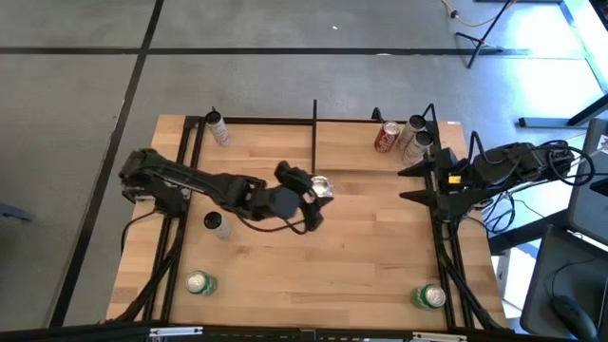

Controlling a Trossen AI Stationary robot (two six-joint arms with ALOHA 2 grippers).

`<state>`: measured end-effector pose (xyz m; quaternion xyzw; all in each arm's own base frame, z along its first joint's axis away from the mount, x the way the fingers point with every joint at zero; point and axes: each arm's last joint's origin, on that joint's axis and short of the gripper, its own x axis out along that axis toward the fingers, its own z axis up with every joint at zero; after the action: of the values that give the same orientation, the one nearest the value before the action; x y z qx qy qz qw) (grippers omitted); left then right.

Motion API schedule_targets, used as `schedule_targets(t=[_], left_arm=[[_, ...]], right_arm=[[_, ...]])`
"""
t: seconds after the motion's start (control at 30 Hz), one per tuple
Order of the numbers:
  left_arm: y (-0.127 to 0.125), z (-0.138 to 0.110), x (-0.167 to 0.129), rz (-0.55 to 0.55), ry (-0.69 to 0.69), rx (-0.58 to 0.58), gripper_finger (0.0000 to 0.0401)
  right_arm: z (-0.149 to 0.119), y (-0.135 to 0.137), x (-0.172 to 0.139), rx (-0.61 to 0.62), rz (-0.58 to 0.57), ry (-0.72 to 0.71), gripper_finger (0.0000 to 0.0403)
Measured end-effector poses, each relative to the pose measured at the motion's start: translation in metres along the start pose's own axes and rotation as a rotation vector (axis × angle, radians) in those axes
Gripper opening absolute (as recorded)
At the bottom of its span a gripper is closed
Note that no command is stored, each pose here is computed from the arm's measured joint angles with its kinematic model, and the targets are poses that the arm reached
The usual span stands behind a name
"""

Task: Place canned beverage on shelf
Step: Put the red soda can on the shelf aligned with the other red soda can

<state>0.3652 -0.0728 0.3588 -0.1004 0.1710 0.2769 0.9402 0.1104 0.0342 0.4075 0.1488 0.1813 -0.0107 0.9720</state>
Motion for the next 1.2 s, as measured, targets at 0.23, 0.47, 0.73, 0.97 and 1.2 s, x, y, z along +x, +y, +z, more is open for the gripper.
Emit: schedule_targets(t=[0.23, 0.47, 0.73, 0.97, 1.2], left_arm=[[0.039, -0.005, -0.035, -0.052, -0.04, -0.047, 0.027], [0.081, -0.01, -0.066, -0.236, -0.214, -0.21, 0.027], [0.102, -0.003, -0.075, -0.614, -0.45, -0.442, 0.027], [0.102, 0.006, -0.081, -0.684, -0.483, -0.483, 0.027], [0.105, 0.013, -0.086, -0.662, -0.561, -0.554, 0.027]], right_arm=[[0.012, 0.01, 0.022, 0.022, -0.077, -0.108, 0.0289], [0.022, 0.031, 0.071, -0.043, -0.104, -0.187, 0.0289], [0.025, 0.044, 0.157, -0.104, -0.045, -0.246, 0.0316], [0.052, 0.052, 0.184, -0.088, -0.099, -0.353, 0.0392], [0.064, 0.054, 0.204, -0.104, -0.11, -0.36, 0.0382]])
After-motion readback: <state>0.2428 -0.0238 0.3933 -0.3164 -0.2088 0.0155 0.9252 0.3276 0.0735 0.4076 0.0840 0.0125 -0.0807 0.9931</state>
